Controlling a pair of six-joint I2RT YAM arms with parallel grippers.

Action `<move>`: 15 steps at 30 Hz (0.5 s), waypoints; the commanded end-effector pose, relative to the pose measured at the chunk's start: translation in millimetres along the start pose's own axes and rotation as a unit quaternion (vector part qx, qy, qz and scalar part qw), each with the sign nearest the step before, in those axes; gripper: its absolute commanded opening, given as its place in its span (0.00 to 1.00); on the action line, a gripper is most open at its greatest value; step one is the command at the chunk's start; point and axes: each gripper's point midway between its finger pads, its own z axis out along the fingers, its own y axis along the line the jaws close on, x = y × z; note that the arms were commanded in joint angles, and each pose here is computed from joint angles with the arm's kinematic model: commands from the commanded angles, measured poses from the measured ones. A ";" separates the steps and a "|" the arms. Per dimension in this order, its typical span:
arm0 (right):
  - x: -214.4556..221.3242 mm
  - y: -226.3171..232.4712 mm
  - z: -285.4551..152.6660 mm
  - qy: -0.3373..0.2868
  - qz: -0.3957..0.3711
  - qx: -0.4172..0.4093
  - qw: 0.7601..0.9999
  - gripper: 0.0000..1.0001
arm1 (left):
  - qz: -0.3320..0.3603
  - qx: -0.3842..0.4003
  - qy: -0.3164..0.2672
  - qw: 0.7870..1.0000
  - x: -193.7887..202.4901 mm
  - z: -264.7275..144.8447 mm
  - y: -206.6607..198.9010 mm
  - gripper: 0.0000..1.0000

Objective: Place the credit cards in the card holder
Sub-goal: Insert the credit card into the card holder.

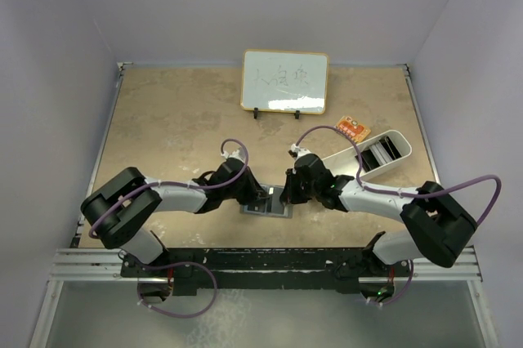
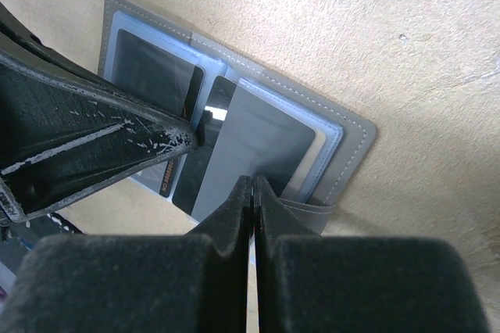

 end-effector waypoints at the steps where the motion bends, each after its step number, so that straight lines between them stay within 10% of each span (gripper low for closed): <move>1: -7.7 5.4 -9.2 -0.005 -0.015 0.000 1.000 0.00 | -0.015 0.046 0.001 0.999 0.2 -0.8 -22.4 0.00; 7: -21.3 -6.8 -30.3 -0.014 -0.035 0.057 0.998 0.28 | -0.012 0.026 -0.007 1.000 -2.3 -2.6 -15.5 0.04; 15: -7.4 -20.7 -29.1 0.003 -0.030 0.079 0.996 0.38 | -0.008 0.037 0.002 0.999 -1.3 -2.1 -23.7 0.08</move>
